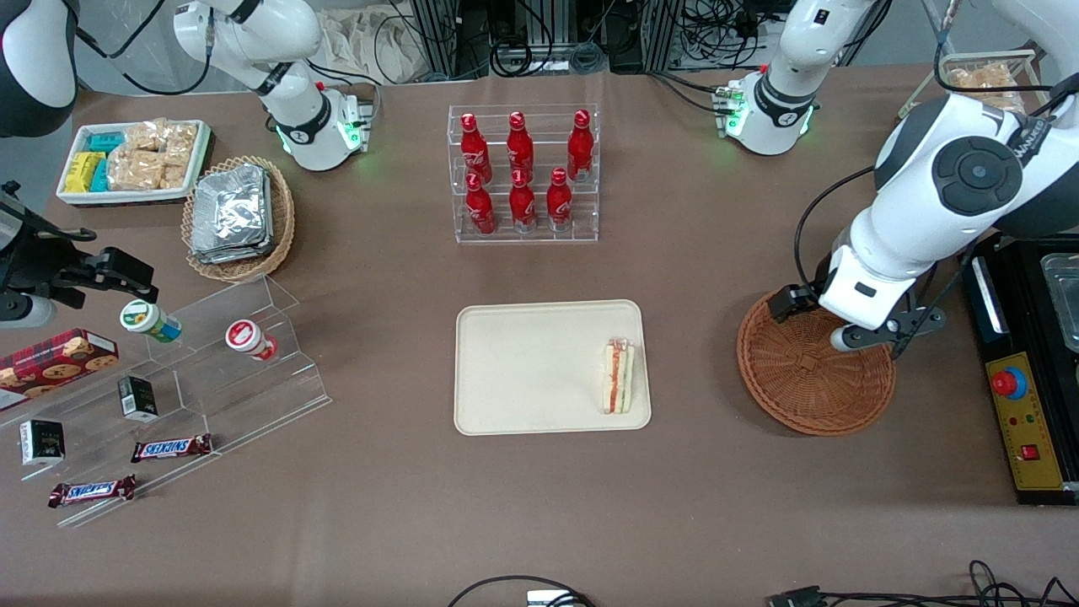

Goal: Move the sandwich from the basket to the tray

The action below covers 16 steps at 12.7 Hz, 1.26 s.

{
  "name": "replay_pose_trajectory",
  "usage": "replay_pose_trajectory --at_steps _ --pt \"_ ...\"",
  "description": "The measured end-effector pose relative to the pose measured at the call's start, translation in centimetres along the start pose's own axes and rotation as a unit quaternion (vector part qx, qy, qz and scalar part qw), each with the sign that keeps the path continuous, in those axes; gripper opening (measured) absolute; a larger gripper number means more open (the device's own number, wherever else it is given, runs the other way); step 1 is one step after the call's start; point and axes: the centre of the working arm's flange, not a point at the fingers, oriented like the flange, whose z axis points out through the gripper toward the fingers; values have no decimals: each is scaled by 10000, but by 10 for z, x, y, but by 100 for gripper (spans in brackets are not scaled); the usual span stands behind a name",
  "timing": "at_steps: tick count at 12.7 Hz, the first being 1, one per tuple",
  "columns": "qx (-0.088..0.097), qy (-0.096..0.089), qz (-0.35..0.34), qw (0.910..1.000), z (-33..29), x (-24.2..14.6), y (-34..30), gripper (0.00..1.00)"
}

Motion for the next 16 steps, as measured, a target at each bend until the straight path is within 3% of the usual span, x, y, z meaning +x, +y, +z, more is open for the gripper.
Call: replay_pose_trajectory --at_steps 3,5,7,9,12,16 --pt "319 -210 49 9993 39 15 -2 100" --pt "399 -212 121 9989 40 29 0 100" --pt "260 -307 237 9989 9 47 -18 100" --pt "84 -167 402 9990 -38 47 -48 100" --pt "130 -35 857 9962 -78 19 -75 100" --pt "190 -137 1247 9919 -69 1 -55 100"
